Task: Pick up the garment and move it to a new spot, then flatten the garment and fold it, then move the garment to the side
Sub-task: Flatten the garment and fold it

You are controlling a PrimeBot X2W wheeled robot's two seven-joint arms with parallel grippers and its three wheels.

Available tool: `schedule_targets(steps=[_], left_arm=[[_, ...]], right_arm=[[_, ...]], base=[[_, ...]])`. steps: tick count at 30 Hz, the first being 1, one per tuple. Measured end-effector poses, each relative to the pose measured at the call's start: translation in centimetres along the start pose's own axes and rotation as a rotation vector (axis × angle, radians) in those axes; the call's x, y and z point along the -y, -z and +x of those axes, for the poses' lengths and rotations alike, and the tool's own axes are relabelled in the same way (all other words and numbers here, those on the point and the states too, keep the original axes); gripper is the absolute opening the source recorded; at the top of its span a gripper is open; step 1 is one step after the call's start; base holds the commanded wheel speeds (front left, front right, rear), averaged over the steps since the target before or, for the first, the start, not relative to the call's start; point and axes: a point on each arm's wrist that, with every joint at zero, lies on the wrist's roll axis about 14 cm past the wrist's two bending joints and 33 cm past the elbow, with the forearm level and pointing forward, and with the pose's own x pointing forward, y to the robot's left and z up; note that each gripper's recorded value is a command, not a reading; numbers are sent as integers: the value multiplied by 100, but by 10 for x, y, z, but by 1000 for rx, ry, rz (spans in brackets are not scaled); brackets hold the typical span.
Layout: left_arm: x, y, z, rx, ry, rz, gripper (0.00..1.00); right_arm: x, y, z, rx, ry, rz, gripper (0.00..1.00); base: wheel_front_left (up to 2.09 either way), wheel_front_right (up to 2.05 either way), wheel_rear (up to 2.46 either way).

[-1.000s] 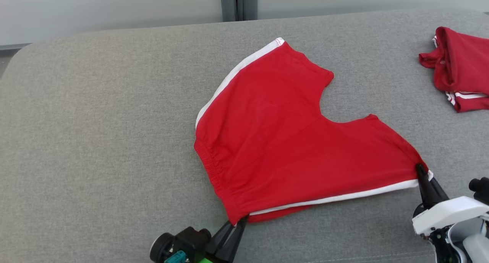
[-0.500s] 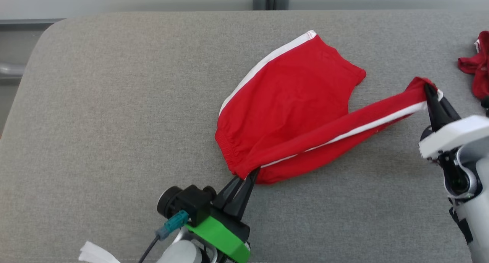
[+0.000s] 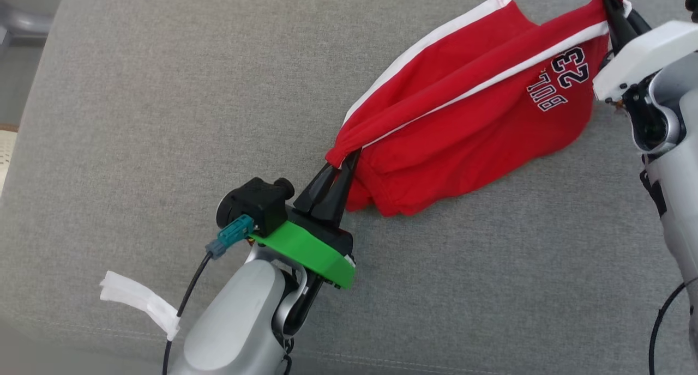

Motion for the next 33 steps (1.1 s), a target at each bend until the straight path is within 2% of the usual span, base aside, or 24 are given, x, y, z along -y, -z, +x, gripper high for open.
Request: schedule_targets(steps=[11, 13, 14, 15, 16, 20, 25, 33], left_arm=[[-28, 13, 9, -50, -54, -28, 0], [-31, 16, 10, -60, -59, -24, 0], [-33, 17, 10, -63, -64, -18, 38], [-35, 16, 11, -64, -68, -14, 64], [-36, 16, 11, -65, -72, -10, 100], [-34, 18, 10, -81, -69, 55, 100], [-26, 12, 0, -54, -78, 91, 100], [-43, -14, -28, 40, -206, 105, 100]], right_arm=[[-19, 28, 60, -47, -35, -46, 0], [-23, 35, 66, -56, -42, -49, 82], [-23, 39, 68, -63, -41, -44, 100], [-24, 43, 69, -65, -41, -41, 100], [-24, 45, 70, -69, -42, -41, 100], [-28, 51, 68, -83, -62, -97, 100], [-12, 50, 53, -87, -44, -158, 100], [12, 66, 24, -150, -10, -197, 100]], base=[[0, 0, 0], [0, 0, 0], [0, 0, 0], [0, 0, 0], [0, 0, 0], [0, 0, 0], [0, 0, 0], [0, 0, 0]])
